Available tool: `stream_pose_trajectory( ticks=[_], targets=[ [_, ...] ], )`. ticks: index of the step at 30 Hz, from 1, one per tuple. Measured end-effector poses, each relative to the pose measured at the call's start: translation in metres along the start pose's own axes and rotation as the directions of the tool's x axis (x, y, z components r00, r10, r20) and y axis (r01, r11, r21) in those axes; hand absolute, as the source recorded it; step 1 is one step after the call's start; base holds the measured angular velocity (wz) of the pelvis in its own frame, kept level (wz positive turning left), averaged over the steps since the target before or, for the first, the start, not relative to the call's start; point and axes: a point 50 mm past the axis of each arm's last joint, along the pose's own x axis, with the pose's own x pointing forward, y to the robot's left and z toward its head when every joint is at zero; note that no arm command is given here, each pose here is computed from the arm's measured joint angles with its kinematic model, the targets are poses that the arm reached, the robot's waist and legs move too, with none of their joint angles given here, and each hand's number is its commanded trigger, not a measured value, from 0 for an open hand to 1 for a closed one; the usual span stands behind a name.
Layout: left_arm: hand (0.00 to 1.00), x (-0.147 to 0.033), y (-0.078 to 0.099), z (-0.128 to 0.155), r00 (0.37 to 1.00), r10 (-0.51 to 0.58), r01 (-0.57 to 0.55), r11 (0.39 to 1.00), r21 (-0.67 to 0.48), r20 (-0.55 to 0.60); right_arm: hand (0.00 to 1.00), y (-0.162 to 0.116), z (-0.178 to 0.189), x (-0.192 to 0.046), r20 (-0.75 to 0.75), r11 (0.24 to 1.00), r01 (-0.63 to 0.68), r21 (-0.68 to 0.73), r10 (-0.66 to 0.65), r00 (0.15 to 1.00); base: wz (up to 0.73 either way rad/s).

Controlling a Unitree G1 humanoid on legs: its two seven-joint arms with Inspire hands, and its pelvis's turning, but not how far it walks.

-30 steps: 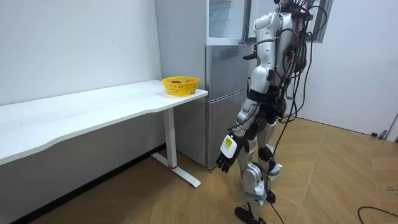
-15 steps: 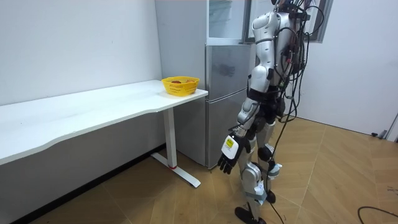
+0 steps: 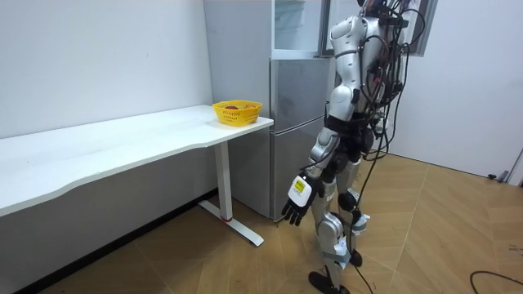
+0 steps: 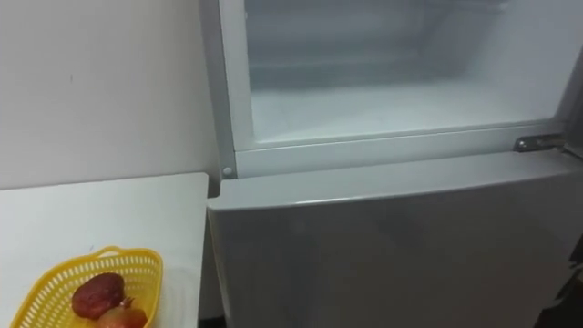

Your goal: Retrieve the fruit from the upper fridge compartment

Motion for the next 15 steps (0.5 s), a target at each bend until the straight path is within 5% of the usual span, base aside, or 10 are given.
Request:
stream_pose_trajectory(
  ticks=[6,15],
  targets=[
    [0.00,0.000,0.014,0.002,1.000,0.022,-0.022,0.999,-0.030,0.015,0.00,0.017,0.034,0.009,0.012,0.980,0.064,0.189,-0.067,0.998,-0.04],
    [0.00,-0.001,0.027,0.002,0.998,0.062,-0.060,0.996,-0.062,0.025,0.00,0.064,0.078,0.003,0.072,0.935,-0.070,0.347,0.048,0.996,0.00]
  ],
)
